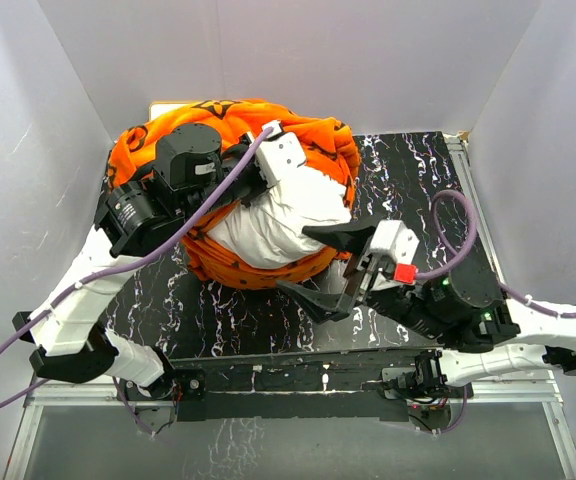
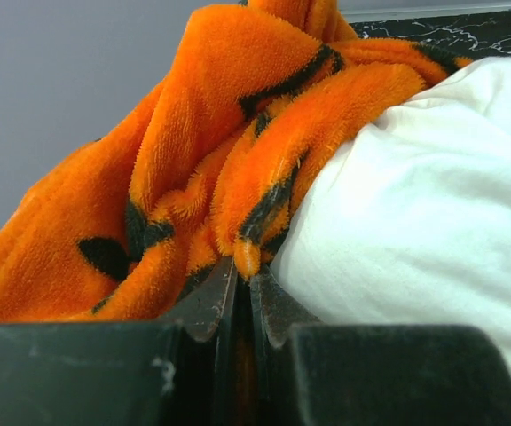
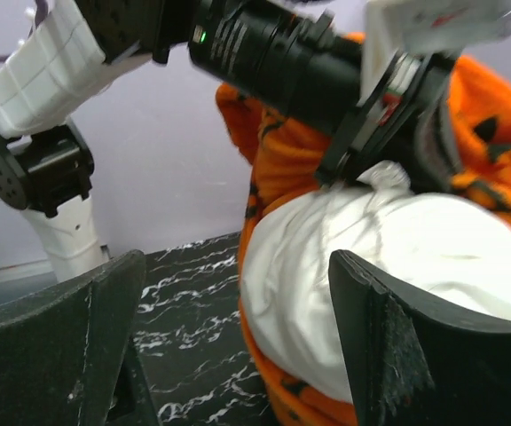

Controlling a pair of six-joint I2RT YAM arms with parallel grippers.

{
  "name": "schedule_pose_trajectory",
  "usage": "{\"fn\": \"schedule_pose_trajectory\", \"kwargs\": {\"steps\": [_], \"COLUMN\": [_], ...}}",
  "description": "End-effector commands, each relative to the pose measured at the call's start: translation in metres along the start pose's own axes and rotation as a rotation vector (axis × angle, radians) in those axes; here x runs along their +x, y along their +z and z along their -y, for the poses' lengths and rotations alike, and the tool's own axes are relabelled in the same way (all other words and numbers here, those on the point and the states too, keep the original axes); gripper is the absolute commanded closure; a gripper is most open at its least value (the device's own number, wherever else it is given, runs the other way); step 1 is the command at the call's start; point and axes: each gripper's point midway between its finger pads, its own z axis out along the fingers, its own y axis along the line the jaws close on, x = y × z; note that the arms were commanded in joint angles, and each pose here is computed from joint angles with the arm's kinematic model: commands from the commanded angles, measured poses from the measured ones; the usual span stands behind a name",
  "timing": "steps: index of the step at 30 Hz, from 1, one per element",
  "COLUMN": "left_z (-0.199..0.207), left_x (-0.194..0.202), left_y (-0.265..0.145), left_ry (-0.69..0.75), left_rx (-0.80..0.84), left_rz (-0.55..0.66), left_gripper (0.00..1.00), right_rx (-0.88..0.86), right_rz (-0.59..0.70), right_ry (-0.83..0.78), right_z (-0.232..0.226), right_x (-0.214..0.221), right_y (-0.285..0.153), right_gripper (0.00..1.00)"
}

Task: Remove the pillowcase from the pillow
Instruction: Remove the pillow from the pillowcase.

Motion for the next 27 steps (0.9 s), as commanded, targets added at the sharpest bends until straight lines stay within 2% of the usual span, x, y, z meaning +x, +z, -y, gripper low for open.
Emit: {"fn": "schedule_pose_trajectory", "kwargs": {"steps": [1,9,14,20,24,27], "left_z": [0.039,0.052,0.052,0.052,0.052,0.050], "left_x": [0.055,0.047,0.039,0.034,0.029,0.025], "left_y": [-0.001,-0.009,-0.009,-0.012,-0.015,-0.017], "left_ry": [-0.071,-0.107,-0.121,-0.129,-0.136,-0.140], "left_rx": [0.150,0.234,0.247,0.253,0.258,0.254], "left_rz": [-0.208,-0.183,-0.163,-0.144,-0.129,-0.123], "left_gripper": [1.00,1.00,1.00,1.00,1.00,1.00], "right_rx": [0.063,0.118,0.076,0.085,0.066,0.071], "right_rz": [0.097,-0.025,-0.172,-0.331,-0.488,-0.559], "right_ry": [-0.111,-0.307,-0.397,-0.456,-0.414,-0.384], "right_z": [0.027,0.040,0.030,0.034,0.052,0.067], "right_x": [-0.058,-0.052,-0.024,0.027,0.085,0.115], "right_y": [-0.009,0.004,0.021,0.028,0.038,0.040], "right_gripper": [0.12,0.06,0.01,0.00,0.06,0.18]}}
